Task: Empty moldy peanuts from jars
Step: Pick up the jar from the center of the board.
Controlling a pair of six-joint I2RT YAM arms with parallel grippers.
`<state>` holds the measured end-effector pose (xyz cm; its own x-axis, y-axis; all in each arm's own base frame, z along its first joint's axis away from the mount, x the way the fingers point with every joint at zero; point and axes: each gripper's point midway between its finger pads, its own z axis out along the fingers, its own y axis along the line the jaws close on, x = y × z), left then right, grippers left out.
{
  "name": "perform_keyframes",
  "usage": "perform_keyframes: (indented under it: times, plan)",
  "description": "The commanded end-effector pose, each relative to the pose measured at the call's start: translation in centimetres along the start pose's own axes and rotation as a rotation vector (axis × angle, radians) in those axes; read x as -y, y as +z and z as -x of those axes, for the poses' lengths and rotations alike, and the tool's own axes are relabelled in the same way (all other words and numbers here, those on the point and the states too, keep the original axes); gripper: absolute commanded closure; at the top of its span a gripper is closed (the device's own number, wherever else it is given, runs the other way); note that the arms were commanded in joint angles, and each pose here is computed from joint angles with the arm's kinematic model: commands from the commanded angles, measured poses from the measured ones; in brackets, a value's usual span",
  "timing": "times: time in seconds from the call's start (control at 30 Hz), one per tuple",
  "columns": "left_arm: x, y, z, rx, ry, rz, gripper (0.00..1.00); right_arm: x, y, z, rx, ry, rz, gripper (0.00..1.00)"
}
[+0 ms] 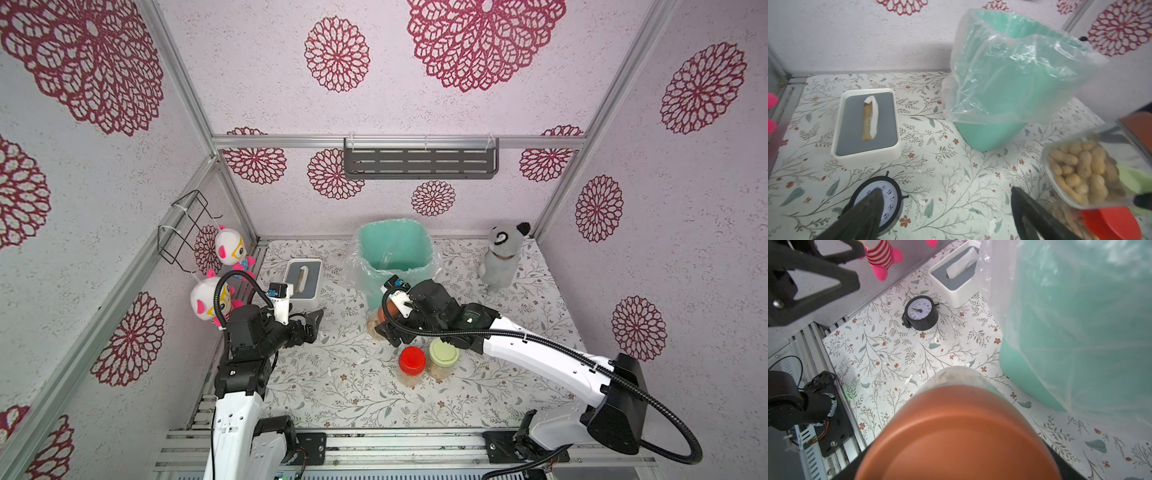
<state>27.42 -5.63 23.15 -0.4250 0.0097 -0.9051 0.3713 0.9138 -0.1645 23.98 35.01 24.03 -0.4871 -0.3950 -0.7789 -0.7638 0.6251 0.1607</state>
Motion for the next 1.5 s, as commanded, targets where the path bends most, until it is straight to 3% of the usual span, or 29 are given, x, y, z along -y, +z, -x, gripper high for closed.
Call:
perform_keyframes:
  times: [0.0, 0.43, 1.47]
  plan:
    - [2.9, -1.0, 0.3, 0.003, 0.097, -0.119, 0.03, -0.6, -4.1, 5.1, 0.198, 0.000, 0.047, 1.00]
    - [8.0, -1.9, 0.5, -0.038, 0.237, -0.325, 0.03, -0.6, -4.6, 7.0, 0.244, 0.040, 0.074, 1.00]
    - [13.1, 1.8, 1.0, 0.043, 0.431, -0.447, 0.03, -3.8, -3.3, 10.3, 0.278, 0.163, 0.316, 1.00]
